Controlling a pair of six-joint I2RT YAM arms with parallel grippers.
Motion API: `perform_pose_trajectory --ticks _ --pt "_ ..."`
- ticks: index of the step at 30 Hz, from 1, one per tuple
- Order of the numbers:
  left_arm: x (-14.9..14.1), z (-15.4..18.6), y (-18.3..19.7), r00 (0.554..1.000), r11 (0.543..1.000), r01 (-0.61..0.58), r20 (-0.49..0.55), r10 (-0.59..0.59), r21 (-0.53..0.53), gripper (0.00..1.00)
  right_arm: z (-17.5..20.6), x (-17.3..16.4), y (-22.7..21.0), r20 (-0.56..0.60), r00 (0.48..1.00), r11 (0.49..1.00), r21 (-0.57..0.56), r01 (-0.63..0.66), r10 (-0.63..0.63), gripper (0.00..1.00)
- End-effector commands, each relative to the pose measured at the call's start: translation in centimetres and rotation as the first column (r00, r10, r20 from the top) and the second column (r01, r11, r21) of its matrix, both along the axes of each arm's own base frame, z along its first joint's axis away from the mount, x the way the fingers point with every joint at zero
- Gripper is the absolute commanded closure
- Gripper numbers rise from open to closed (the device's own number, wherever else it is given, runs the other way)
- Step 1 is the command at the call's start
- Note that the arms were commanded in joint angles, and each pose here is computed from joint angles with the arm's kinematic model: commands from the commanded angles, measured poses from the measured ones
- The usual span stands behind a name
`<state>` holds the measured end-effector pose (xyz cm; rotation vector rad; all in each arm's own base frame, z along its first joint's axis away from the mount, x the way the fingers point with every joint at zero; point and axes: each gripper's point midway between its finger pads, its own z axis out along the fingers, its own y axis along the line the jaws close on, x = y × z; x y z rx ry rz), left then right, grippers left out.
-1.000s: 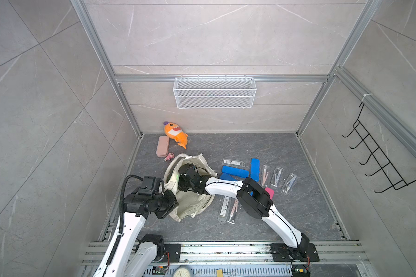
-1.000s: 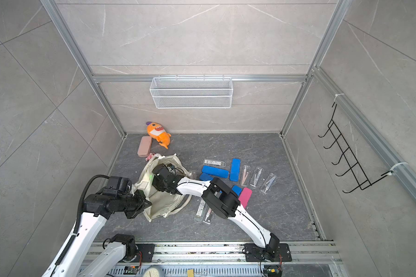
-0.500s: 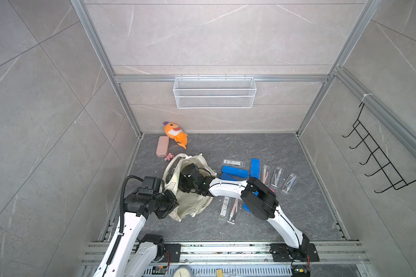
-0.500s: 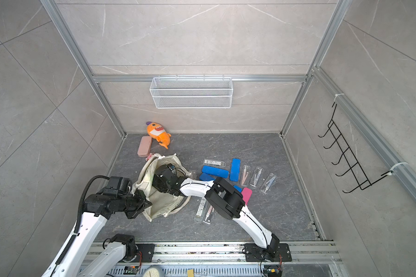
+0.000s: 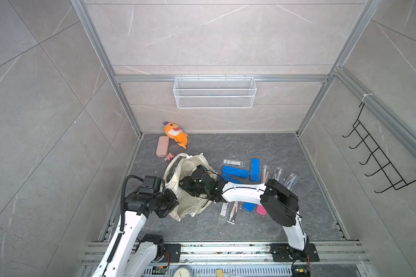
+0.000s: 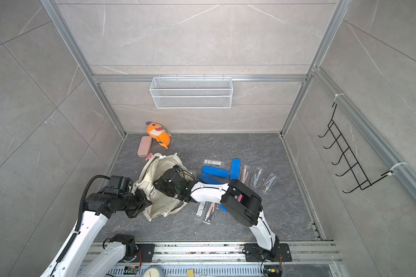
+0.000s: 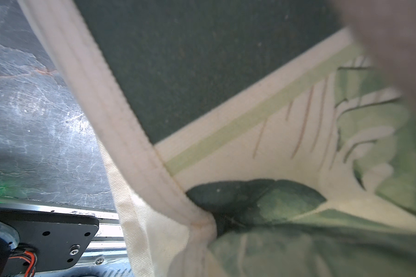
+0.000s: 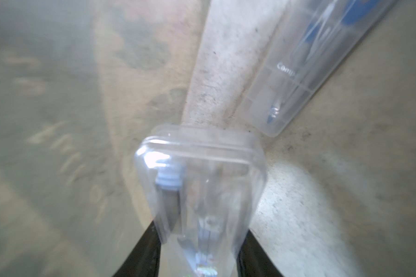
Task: Take out the compass set from the canvas bag
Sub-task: Pick up the compass set from the canvas bag, then place the compass set at the center of the board.
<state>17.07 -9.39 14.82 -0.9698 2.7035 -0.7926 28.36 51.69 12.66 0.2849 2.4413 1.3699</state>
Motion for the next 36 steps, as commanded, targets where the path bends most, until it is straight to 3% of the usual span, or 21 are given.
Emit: perform_pose_trajectory --ticks 1,12,23,29,36 --pt "0.5 0.2 -0.3 1.000 1.000 -0.011 0.002 0.011 -0.017 1.00 3.7 -0.3 -1.6 0.102 0.995 0.999 -0.033 0.008 -0.005 0.78" --pt "1.2 0.1 -0.5 1.000 1.000 -0.009 0.001 0.009 -0.021 1.00 8.1 -1.4 -5.5 0.203 0.979 0.993 -0.120 0.000 0.025 0.79" --pt "2.8 0.8 -0.8 1.000 1.000 -0.007 0.016 0.007 -0.028 1.00 14.3 -1.9 -14.3 0.332 0.942 0.968 -0.246 0.043 0.042 0.79" --pt "4.2 1.5 -0.7 0.999 1.000 -0.006 0.032 0.007 -0.031 1.00 13.4 -3.6 -19.3 0.308 0.950 0.940 -0.334 0.066 0.043 0.78" --pt "5.8 2.6 -0.3 0.998 0.997 -0.030 0.053 0.033 -0.068 1.00 7.8 -7.1 -21.0 0.148 0.987 0.917 -0.399 -0.004 0.069 0.78"
